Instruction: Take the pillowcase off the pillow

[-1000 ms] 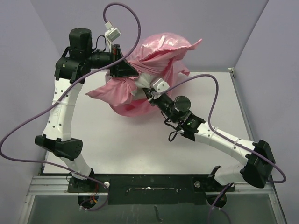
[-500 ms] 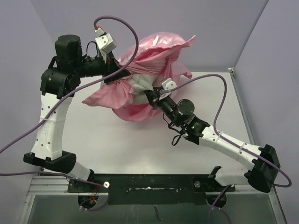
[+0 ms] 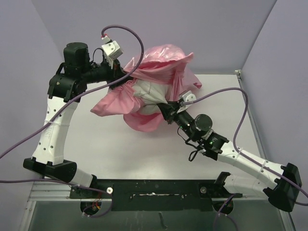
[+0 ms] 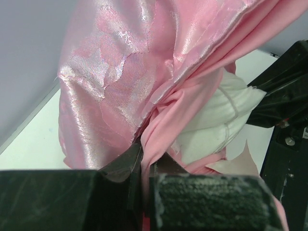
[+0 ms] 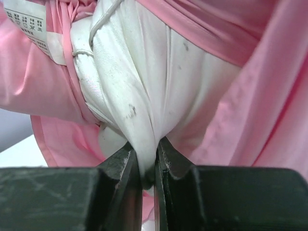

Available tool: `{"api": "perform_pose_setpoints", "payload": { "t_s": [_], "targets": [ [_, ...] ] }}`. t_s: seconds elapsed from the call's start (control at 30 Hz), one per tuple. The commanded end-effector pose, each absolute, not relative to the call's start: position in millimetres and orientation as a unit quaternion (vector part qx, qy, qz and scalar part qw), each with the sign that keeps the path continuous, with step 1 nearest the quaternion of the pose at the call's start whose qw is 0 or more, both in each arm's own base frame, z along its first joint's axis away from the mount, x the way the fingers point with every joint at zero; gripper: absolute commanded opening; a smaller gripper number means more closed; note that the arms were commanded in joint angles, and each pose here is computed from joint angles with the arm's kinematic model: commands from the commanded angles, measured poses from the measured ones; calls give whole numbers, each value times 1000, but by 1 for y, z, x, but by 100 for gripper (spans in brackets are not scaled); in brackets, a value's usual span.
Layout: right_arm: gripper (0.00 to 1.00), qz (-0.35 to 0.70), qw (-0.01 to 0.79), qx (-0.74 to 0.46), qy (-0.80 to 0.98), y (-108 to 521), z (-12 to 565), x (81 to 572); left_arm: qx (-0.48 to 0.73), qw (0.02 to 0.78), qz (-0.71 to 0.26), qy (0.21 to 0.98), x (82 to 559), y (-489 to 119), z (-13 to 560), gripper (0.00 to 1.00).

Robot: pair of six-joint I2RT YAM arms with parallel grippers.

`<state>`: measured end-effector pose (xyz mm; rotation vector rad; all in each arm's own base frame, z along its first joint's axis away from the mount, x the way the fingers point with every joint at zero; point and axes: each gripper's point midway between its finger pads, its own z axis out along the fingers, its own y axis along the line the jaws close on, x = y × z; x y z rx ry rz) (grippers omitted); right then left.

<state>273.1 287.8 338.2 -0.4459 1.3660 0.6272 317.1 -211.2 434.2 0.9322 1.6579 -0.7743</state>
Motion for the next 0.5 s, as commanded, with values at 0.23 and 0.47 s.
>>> {"api": "perform_pose_setpoints", "payload": {
  "t_s": [0.23, 0.47],
  "targets": [
    [0, 206, 734, -78, 643, 194, 367, 290, 389, 648, -145, 639, 363, -143, 477, 0],
    [0, 245, 705, -102, 658, 240, 370, 310, 394, 607, -246, 644, 335, -172, 474, 54]
  ]
}}
